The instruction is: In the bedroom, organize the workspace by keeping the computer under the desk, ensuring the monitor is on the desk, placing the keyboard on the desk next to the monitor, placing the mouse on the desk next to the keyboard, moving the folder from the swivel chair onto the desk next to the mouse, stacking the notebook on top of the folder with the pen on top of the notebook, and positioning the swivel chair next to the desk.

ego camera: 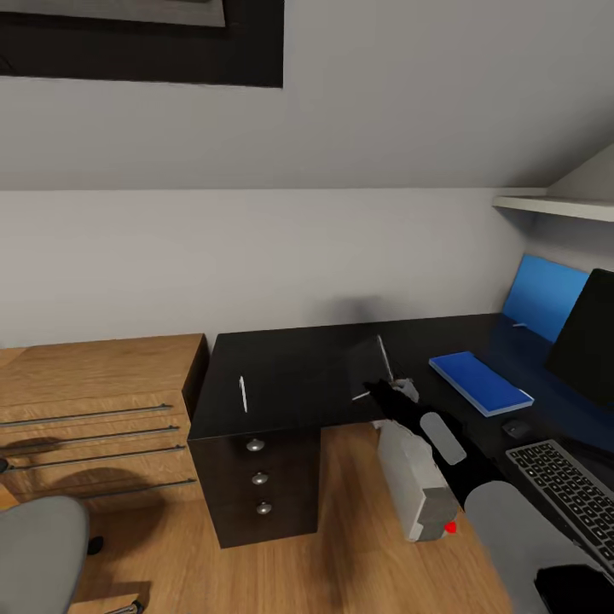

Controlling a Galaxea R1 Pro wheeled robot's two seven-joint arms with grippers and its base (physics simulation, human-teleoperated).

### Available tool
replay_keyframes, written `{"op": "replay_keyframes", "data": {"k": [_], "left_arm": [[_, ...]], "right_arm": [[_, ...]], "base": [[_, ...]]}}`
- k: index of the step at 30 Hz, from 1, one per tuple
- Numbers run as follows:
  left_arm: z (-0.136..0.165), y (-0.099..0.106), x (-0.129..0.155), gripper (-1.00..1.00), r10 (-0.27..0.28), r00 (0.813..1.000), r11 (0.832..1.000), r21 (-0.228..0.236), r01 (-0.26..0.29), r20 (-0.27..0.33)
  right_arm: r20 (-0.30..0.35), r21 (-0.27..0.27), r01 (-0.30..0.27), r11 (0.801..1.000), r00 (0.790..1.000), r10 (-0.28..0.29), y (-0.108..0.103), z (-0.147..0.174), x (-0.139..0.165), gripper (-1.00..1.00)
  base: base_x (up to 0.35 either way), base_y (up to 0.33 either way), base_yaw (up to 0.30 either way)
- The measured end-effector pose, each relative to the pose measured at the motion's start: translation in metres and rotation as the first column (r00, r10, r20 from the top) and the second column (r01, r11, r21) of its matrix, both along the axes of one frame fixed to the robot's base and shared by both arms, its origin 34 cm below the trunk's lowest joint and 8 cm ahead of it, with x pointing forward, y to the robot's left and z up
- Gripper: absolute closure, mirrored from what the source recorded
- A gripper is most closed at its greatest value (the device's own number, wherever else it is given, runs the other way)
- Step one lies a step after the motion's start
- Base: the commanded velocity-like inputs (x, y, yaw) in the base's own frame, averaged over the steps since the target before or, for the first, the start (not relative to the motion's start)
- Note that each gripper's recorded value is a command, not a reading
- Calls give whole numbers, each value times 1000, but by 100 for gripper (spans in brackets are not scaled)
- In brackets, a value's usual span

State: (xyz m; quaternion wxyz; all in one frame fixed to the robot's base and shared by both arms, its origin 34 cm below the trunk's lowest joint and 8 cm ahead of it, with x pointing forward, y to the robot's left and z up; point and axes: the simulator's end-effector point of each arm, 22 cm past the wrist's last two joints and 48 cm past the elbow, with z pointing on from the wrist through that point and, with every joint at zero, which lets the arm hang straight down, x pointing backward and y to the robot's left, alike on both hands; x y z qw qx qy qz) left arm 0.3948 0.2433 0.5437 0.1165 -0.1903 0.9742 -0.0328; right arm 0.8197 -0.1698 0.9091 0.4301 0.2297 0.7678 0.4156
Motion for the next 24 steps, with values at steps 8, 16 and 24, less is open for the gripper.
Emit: {"op": "replay_keyframes", "data": {"k": [8, 16, 24], "left_arm": [[-12, 14, -10, -100, 38, 997, 997, 62, -42, 68], [-14, 23, -13, -100, 51, 994, 995, 84, -59, 91], [-14, 23, -13, -100, 52, 994, 995, 85, -60, 92]], "right_arm": [[8, 13, 13, 1000, 1000, -13, -55, 13, 2, 100], [118, 111, -38, 993, 993, 25, -51, 43, 1, 100], [130, 105, -32, 994, 991, 18, -59, 45, 1, 100]], "base": [[0, -12, 0], [0, -263, -16], [66, -283, -24]]}}
